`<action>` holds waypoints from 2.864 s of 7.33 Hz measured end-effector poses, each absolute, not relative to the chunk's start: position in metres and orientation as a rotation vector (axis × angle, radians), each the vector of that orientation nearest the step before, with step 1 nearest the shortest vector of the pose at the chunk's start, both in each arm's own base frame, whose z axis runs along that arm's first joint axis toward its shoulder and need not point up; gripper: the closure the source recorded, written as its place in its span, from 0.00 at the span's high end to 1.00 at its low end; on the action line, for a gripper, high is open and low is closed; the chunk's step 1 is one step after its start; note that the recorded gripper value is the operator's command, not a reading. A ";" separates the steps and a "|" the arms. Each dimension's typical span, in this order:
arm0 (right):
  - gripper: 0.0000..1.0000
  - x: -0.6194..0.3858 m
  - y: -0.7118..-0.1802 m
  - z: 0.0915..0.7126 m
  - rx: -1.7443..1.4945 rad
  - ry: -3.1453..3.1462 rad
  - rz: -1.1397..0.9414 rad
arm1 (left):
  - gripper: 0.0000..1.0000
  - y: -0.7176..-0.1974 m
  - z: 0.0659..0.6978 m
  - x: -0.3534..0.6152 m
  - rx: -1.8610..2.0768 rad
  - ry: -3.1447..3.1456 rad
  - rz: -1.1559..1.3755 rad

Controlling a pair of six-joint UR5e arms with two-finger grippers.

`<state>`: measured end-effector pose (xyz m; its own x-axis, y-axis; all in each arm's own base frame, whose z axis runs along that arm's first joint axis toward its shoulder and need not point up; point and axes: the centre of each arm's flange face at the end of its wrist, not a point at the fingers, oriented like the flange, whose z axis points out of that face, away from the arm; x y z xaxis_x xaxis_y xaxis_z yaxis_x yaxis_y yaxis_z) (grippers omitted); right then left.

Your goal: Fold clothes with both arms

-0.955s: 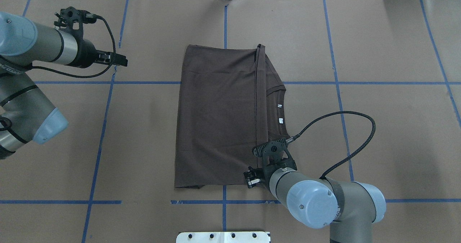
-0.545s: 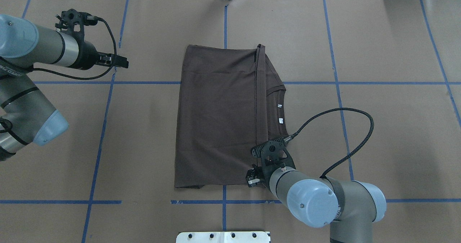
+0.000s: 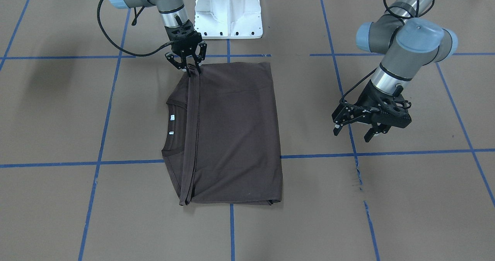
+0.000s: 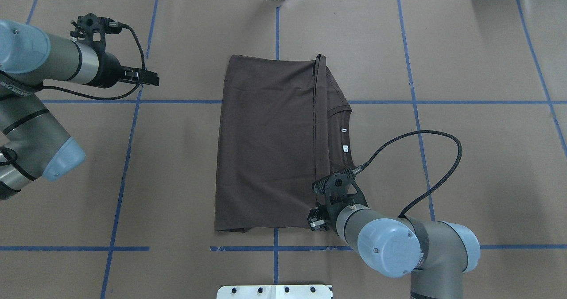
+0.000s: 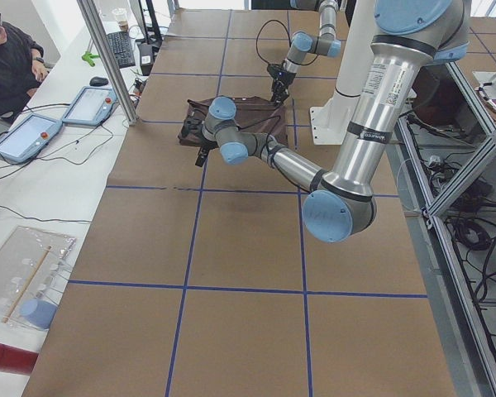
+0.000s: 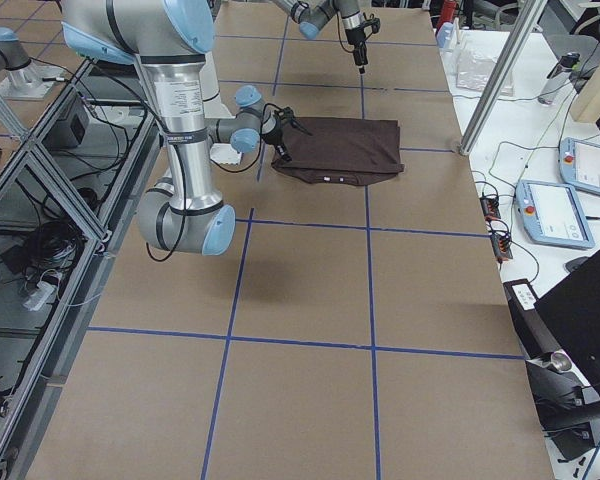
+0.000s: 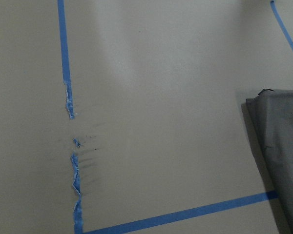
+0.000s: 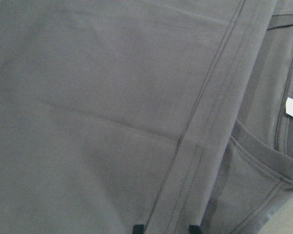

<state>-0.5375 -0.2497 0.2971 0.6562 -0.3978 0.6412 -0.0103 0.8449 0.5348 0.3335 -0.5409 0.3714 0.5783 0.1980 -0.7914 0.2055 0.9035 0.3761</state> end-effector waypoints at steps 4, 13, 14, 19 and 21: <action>0.41 -0.541 -0.245 0.297 0.490 -0.824 -0.246 | 1.00 -0.539 0.373 0.338 0.451 0.965 -0.008; 0.00 -0.537 -0.244 0.297 0.465 -0.834 -0.251 | 1.00 -0.538 0.375 0.343 0.443 0.964 -0.010; 0.00 -0.536 -0.245 0.298 0.465 -0.830 -0.247 | 1.00 -0.538 0.374 0.343 0.443 0.965 -0.010; 0.00 -0.507 -0.231 0.328 0.361 -0.840 0.008 | 1.00 -0.538 0.373 0.347 0.441 0.966 -0.007; 0.99 -0.513 -0.212 0.331 0.338 -0.855 0.100 | 1.00 -0.537 0.373 0.348 0.440 0.967 -0.004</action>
<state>-0.5134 -0.2115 0.3310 0.6549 -0.0477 0.7542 -0.2211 0.9423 0.2516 0.3484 -0.5374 0.3729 0.5748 0.1898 -0.7960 0.1970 0.9120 0.3597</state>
